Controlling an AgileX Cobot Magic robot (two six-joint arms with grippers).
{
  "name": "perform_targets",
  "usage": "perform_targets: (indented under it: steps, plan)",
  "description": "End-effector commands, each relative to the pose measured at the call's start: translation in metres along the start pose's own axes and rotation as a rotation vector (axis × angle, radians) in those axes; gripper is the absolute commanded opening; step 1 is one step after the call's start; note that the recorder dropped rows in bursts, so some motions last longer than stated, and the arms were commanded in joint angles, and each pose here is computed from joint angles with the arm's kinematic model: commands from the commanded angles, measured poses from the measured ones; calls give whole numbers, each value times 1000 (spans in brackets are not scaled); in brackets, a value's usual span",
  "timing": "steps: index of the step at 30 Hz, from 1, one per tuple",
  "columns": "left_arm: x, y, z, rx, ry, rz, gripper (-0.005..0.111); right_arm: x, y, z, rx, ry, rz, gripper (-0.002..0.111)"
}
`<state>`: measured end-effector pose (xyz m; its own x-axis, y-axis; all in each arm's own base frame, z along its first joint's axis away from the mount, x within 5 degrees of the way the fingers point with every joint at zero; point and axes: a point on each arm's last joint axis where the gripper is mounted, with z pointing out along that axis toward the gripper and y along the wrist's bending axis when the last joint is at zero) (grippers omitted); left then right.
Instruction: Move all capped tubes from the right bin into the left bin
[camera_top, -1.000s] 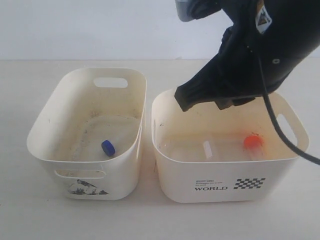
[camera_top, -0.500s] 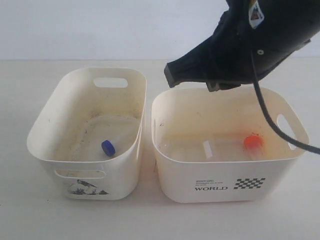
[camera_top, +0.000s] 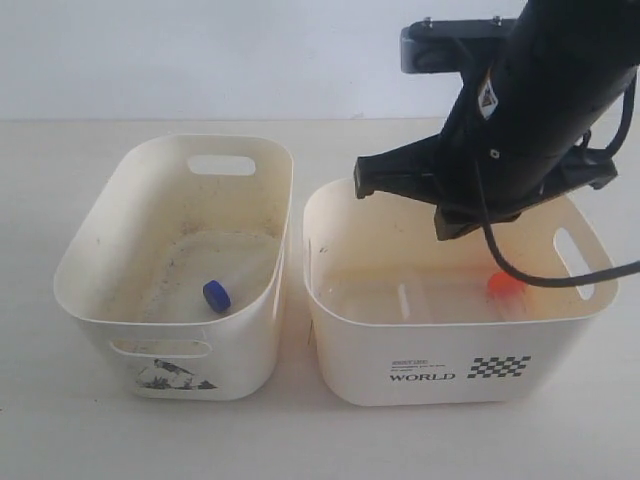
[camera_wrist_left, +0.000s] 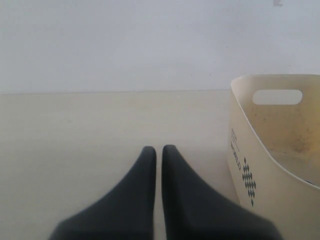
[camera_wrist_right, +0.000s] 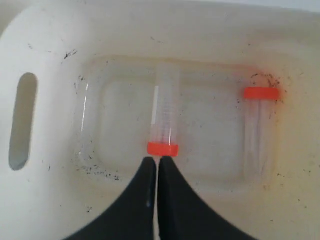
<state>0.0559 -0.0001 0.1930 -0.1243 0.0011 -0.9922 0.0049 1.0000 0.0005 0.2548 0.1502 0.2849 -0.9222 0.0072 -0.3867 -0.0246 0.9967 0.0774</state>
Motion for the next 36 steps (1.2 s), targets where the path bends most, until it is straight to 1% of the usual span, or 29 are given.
perform_targets:
  steps: [1,8,13,17,24,28,36]
  plan:
    - [-1,0,0,1,-5,-13,4,-3,-1,19,-32,70,14,1]
    - [-1,0,0,1,-5,-13,4,-8,6,44,-41,63,8,1]
    - [-1,0,0,1,-5,-13,4,-7,9,58,-31,98,15,1]
    - [-1,0,0,1,-3,-13,4,-4,11,60,-47,126,35,1]
    - [-1,0,0,1,-3,-13,4,2,10,63,-32,199,51,1]
    - [-1,0,0,1,-3,-13,4,2,12,75,-24,216,19,1]
    - [-1,0,0,1,-3,-13,4,5,14,93,-12,258,21,1]
